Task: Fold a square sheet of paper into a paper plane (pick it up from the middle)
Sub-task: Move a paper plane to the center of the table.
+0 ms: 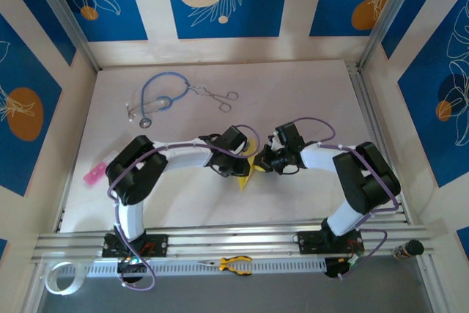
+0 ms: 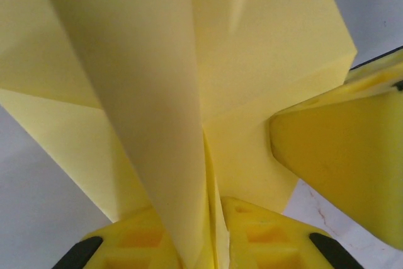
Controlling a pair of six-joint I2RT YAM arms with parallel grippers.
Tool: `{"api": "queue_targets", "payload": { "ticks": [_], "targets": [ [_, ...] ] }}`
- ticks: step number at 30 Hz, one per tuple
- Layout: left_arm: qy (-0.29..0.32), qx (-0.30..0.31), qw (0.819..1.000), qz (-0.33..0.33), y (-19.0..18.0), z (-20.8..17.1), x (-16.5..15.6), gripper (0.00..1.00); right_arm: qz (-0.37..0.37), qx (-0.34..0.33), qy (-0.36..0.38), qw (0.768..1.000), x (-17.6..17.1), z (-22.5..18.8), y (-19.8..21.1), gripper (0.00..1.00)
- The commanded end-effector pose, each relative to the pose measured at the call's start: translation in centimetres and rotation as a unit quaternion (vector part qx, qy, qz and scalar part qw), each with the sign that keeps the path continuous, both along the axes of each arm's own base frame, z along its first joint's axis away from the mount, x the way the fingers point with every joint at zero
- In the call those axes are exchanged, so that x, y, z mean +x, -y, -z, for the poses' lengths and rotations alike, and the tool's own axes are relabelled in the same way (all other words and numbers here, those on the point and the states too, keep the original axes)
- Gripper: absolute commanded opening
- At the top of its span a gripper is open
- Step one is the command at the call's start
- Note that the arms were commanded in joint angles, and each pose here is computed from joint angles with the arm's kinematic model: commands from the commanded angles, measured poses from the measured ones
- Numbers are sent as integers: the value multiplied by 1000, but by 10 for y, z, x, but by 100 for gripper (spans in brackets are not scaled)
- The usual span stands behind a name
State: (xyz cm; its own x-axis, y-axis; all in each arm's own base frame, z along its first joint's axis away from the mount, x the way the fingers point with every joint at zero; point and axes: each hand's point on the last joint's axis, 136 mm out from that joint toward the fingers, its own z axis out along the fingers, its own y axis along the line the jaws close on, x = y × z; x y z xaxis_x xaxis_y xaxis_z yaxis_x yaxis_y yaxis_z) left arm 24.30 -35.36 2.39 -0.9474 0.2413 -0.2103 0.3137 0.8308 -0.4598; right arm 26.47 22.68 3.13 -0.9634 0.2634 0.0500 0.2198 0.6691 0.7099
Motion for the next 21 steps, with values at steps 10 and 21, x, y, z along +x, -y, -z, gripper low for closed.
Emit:
{"api": "queue_targets", "payload": {
  "ticks": [10,21],
  "targets": [
    [42,51,998,-10,-14,-12,9,9,-3,11,2,1000,-3,-9,1,8],
    [73,156,983,-64,-59,-19,31,10,25,-10,27,999,-3,-23,29,31]
  ]
}}
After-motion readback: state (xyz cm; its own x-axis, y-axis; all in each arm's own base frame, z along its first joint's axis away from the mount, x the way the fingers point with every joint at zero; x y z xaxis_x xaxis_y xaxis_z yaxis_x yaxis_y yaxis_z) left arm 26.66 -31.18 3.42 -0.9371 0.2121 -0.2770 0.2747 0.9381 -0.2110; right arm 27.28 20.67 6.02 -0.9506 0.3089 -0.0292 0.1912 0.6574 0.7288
